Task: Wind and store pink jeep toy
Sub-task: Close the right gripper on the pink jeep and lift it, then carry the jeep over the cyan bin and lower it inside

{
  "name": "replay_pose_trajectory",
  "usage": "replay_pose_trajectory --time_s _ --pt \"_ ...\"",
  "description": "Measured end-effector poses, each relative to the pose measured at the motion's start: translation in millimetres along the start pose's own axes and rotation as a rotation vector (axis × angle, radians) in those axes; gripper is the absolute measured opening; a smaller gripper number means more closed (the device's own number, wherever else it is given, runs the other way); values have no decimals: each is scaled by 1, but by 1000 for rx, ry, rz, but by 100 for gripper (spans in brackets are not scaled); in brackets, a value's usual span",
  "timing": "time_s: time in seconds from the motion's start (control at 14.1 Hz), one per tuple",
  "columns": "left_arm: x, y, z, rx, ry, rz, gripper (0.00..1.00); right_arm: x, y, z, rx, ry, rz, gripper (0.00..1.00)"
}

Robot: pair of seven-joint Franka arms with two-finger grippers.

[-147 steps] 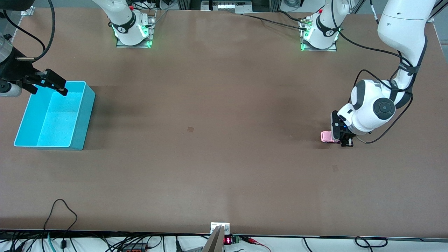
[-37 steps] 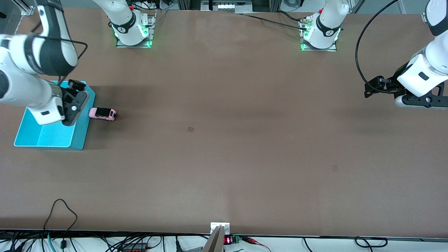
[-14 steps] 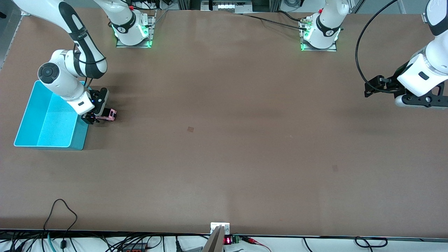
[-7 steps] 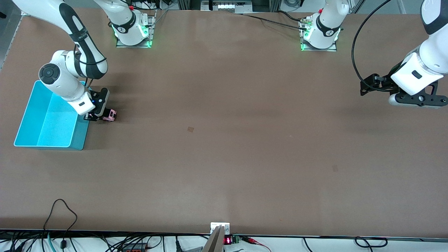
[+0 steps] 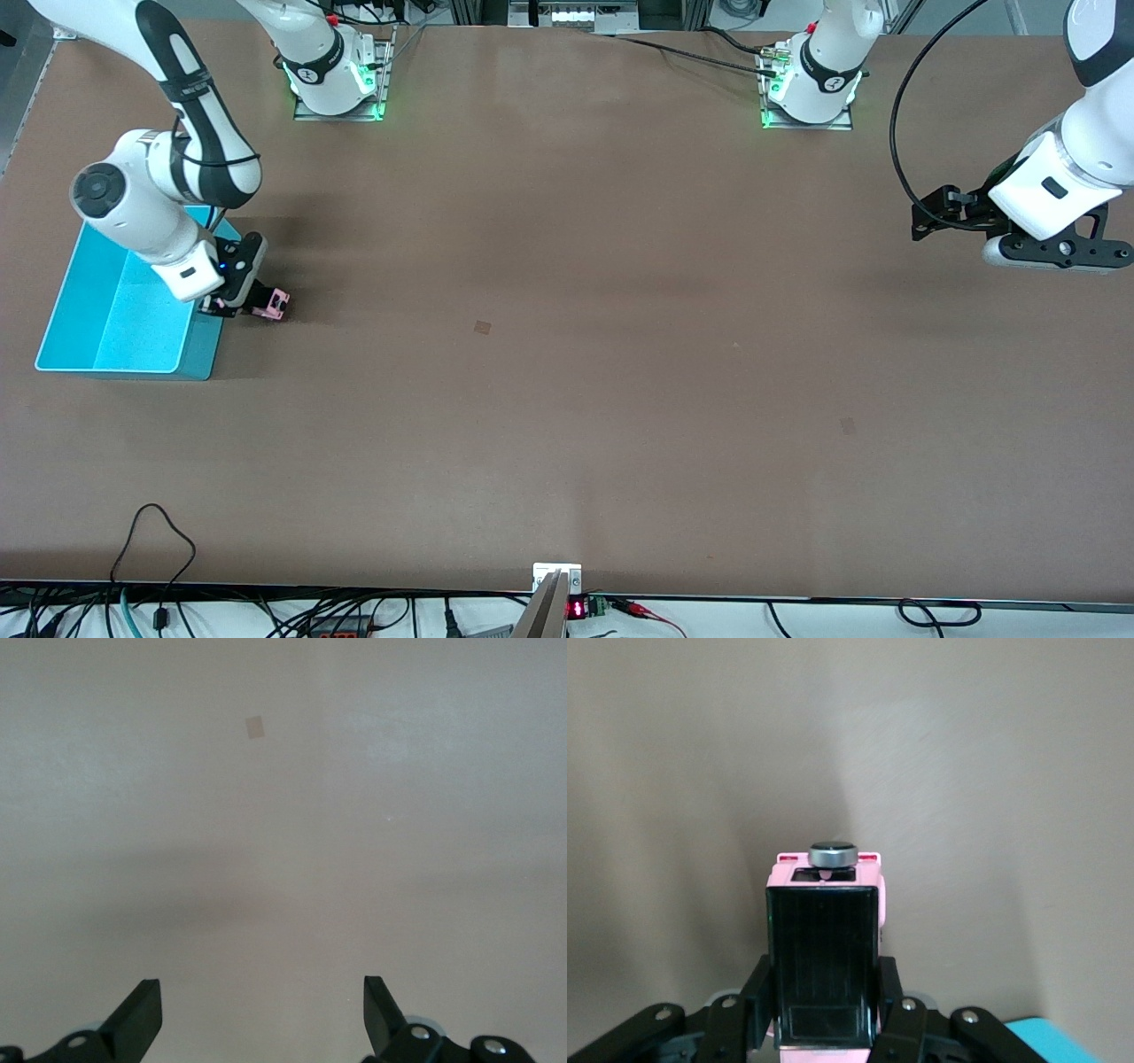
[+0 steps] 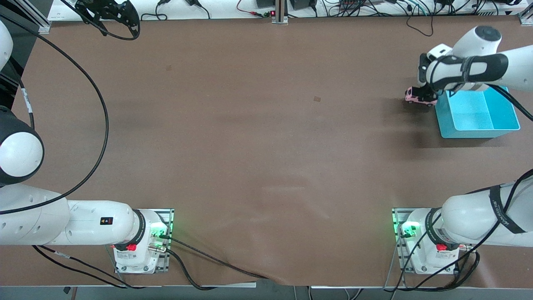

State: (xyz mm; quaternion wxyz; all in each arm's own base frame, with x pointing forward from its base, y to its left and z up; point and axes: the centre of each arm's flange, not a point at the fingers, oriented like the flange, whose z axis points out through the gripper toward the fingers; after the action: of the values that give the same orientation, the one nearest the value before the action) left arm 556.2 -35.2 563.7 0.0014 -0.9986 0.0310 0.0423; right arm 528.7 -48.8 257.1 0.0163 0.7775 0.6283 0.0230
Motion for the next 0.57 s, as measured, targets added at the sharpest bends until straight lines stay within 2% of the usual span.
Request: replay_pose_trajectory --time_s 0.14,0.28,0.43,0.57 --pt "0 -1 0 0 0 -2 100 15 25 -32 12 37 32 50" --pt "0 -1 0 0 -2 -2 100 22 44 -65 19 81 118 50" --pt "0 -2 0 0 -2 -3 100 19 58 -92 -8 96 260 50" --pt "-1 -2 0 0 -3 -4 100 8 63 -107 -8 97 422 50"
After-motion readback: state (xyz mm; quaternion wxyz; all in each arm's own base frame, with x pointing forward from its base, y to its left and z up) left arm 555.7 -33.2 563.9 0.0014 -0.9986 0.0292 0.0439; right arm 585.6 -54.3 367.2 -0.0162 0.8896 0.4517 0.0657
